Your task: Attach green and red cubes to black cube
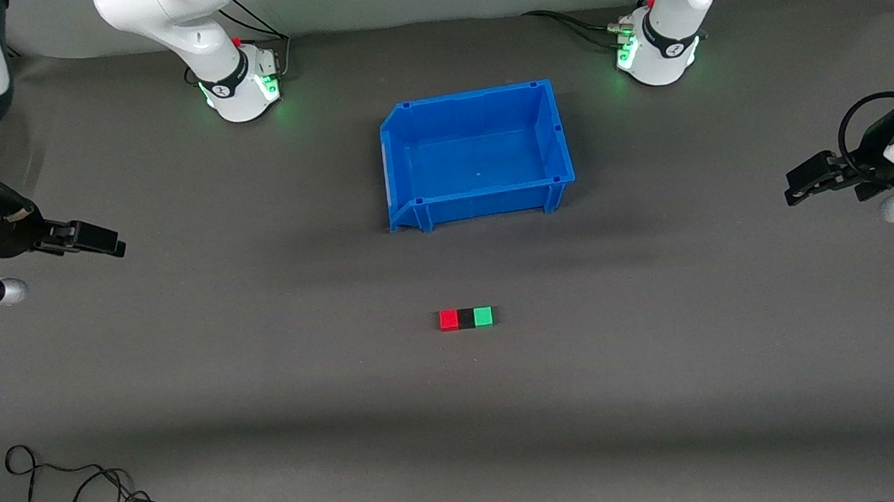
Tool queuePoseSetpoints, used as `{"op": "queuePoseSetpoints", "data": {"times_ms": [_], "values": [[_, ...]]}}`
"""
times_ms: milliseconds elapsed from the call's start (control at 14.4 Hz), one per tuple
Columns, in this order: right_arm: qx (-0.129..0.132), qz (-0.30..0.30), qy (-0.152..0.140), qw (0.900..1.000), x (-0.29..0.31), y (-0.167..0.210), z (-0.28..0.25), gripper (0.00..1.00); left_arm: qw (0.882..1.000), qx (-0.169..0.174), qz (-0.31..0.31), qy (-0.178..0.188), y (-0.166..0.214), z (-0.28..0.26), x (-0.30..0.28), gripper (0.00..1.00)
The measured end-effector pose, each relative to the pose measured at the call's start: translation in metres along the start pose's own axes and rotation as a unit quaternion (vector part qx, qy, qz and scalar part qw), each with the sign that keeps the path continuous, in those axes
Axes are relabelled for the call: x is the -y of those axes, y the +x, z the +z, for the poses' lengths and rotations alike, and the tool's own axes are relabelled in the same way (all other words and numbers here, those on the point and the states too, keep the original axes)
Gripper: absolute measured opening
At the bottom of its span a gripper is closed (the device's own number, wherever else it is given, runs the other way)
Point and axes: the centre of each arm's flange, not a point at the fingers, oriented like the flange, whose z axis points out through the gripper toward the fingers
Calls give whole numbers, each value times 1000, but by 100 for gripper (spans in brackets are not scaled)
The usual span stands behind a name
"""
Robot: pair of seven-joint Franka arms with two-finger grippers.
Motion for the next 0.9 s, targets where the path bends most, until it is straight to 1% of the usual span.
{"op": "queuePoseSetpoints", "data": {"times_ms": [139,208,556,903], "values": [[-20,-16,2,1000,-2,-2,8,100,1000,-2,3,0,-1,0,-3,100],[-25,-25,3,999,-4,-3,10,100,1000,-2,4,0,-1,0,-5,100],[-29,-28,4,999,-18,-7,8,100,1000,-7,4,0,-2,-4,-4,100],[-28,-28,4,999,-20,-7,10,100,1000,-4,0,1,-7,-10,2,100]]}}
